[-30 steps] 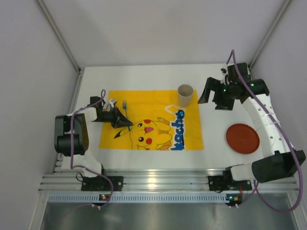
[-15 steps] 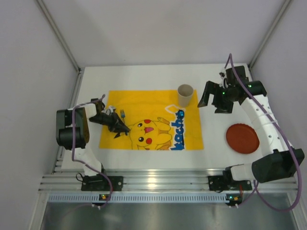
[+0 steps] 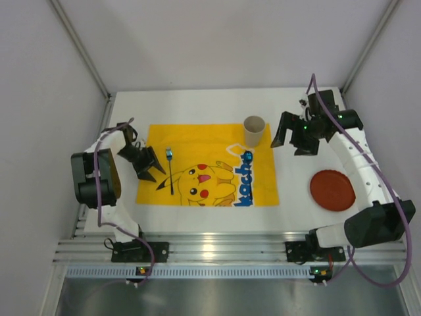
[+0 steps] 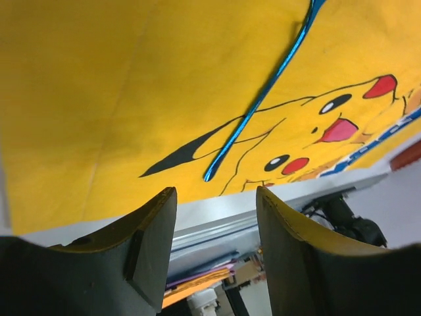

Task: Set the dinner table for one person

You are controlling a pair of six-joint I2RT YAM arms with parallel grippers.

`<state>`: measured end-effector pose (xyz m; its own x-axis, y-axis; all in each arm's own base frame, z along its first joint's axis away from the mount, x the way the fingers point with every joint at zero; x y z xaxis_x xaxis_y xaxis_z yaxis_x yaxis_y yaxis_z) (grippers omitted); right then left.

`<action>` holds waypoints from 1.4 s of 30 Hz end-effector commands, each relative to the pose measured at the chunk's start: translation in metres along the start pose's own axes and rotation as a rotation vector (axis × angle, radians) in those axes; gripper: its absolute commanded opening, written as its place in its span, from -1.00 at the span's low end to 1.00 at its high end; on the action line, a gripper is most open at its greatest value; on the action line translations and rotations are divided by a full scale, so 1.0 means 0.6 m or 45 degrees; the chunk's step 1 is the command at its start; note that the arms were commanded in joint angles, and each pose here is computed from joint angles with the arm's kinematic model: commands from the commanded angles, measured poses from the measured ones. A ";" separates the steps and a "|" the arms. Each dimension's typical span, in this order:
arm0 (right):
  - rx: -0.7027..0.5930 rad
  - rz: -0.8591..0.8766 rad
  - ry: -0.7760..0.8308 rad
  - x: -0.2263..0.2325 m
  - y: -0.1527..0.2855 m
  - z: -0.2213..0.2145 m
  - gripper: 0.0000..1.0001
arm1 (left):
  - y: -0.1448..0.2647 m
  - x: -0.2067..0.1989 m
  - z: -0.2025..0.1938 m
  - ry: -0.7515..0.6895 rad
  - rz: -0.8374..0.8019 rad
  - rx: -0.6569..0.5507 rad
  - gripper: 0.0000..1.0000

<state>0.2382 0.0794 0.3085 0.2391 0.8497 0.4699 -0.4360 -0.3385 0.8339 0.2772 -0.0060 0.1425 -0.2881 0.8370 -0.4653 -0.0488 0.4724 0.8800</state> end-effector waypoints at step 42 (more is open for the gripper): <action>0.017 -0.878 -0.279 -0.261 -0.234 0.050 -1.00 | 0.024 -0.093 -0.042 -0.297 0.054 -0.227 0.09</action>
<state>0.2819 -0.0125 0.1170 0.6240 0.7718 -0.1227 -0.0325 0.1825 0.9827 0.2694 -0.0546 0.1722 -0.0922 0.9058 -0.4135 -0.1518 0.3976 0.9049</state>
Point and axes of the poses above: each gripper's point midway between its finger pads, its own y axis back along the fingers, its own x axis along the line the jaws close on, z = x × y, the point moved 10 cm from there along y, back along the fingers, and after that the axes turned 11 degrees about -y, right-handed, at the moved point
